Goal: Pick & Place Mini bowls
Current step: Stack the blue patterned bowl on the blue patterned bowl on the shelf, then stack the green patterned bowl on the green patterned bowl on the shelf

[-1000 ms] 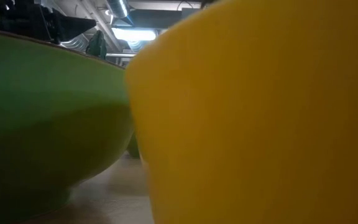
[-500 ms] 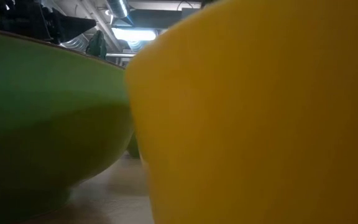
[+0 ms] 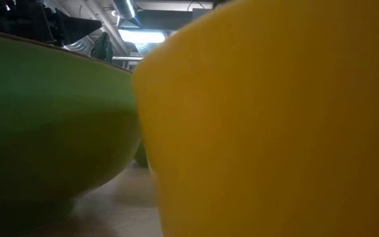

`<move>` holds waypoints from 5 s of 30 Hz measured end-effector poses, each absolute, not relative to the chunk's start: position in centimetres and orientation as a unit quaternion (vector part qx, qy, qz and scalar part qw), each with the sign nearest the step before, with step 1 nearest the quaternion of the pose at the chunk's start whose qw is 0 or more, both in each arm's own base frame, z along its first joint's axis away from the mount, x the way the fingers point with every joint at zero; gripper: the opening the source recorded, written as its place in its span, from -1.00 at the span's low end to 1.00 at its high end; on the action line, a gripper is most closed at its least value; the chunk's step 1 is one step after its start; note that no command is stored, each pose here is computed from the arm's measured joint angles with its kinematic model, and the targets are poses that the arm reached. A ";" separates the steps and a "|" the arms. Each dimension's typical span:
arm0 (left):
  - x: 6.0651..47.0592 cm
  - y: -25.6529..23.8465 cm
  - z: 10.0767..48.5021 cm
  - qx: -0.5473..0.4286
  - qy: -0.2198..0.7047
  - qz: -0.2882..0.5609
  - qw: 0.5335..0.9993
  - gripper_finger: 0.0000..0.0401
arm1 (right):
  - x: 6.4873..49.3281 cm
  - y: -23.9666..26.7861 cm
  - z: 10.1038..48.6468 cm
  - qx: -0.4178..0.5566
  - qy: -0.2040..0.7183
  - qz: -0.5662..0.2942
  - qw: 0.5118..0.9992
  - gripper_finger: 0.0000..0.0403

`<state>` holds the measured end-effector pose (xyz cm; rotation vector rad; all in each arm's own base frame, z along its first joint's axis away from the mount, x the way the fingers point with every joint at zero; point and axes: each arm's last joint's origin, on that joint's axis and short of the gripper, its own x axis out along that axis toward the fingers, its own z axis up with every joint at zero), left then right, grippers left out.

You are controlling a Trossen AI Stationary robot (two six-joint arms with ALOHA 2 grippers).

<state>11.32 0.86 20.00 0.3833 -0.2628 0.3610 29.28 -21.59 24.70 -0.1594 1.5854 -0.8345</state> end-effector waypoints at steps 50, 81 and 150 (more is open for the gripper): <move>11.3 0.8 20.0 0.185 -0.131 0.174 0.958 -0.99 | 32.8 -15.5 25.2 -0.118 0.686 -0.265 0.667 -0.99; 11.4 0.6 19.8 0.129 -0.139 0.129 0.973 -0.99 | 17.0 3.9 36.9 -0.040 0.097 0.173 0.979 -0.98; 21.8 -14.5 33.5 0.068 0.381 0.052 0.921 -0.98 | 9.4 1.5 20.0 0.026 -0.056 0.125 0.990 -0.97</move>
